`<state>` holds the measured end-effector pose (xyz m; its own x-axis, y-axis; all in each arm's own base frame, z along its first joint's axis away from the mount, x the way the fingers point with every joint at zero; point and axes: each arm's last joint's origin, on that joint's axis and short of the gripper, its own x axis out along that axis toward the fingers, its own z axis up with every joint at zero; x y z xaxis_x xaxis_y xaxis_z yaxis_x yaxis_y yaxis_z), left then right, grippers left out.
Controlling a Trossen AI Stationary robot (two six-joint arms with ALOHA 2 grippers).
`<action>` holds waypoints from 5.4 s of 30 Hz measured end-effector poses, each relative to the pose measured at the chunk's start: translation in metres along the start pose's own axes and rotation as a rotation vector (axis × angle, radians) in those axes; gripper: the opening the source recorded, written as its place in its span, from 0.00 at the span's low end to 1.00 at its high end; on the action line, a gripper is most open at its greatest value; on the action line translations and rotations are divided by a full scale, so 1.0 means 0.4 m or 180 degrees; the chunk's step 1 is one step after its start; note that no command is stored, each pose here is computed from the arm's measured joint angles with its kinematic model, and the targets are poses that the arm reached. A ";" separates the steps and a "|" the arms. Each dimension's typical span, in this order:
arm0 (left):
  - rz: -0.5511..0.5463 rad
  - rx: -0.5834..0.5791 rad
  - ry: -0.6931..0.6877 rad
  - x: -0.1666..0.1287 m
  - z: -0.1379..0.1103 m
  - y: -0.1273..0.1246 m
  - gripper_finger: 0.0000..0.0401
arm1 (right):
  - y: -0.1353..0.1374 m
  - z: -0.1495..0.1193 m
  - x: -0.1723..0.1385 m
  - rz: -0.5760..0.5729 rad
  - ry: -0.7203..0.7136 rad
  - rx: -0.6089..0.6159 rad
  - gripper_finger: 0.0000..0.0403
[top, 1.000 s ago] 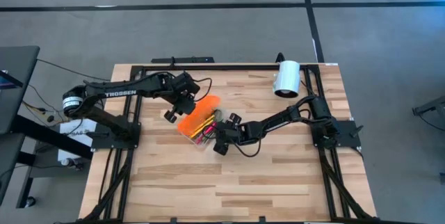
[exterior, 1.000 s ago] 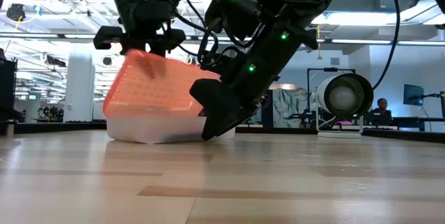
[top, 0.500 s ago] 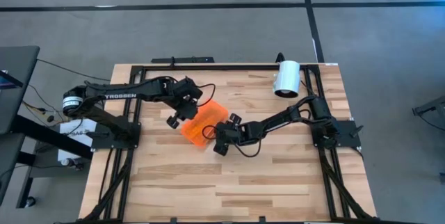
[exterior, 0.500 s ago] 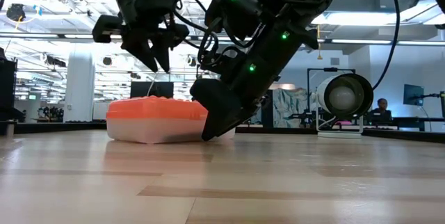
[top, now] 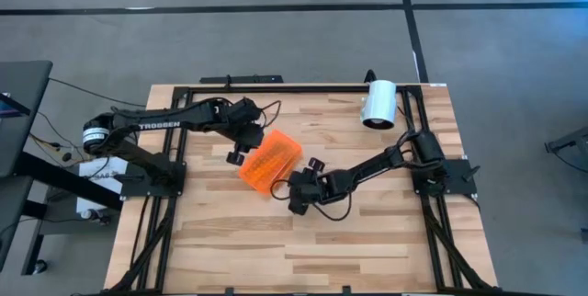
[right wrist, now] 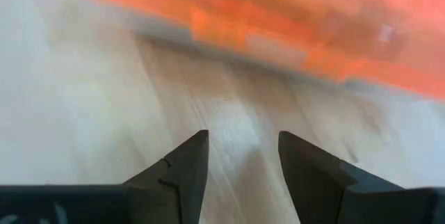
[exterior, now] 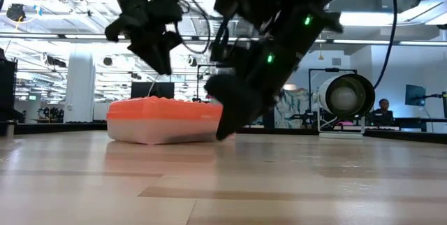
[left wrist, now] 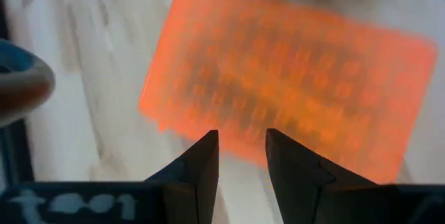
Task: Pick & place school supplies into a supply box
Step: Close the supply box, then return to Home Position
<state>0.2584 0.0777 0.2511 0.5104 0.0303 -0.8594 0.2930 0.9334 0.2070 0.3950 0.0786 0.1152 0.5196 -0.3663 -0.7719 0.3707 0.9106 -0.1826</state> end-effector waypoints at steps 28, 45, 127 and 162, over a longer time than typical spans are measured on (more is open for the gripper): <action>0.0007 0.0153 0.0030 0.183 -0.195 0.002 0.27 | -0.019 0.023 -0.042 -0.0115 -0.0091 0.0169 0.42; -0.0509 0.0402 -0.0379 0.239 -0.119 -0.091 0.27 | -0.039 -0.017 -0.043 -0.0240 0.0450 0.0177 0.42; 0.0743 -0.0446 -0.3490 -0.264 -0.226 -0.268 0.27 | -0.267 0.029 -0.629 0.0771 -0.2531 -0.1451 0.33; 0.0189 -0.0922 -0.3598 -0.070 -0.310 -0.319 0.27 | -0.377 -0.262 -0.395 0.1565 -0.3220 -0.0615 0.33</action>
<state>0.1065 0.0020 0.1906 0.9889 -0.1226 0.0839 0.1236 0.9923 -0.0071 0.1763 0.0192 0.2009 0.9904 0.1317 0.0427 -0.1237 0.9802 -0.1544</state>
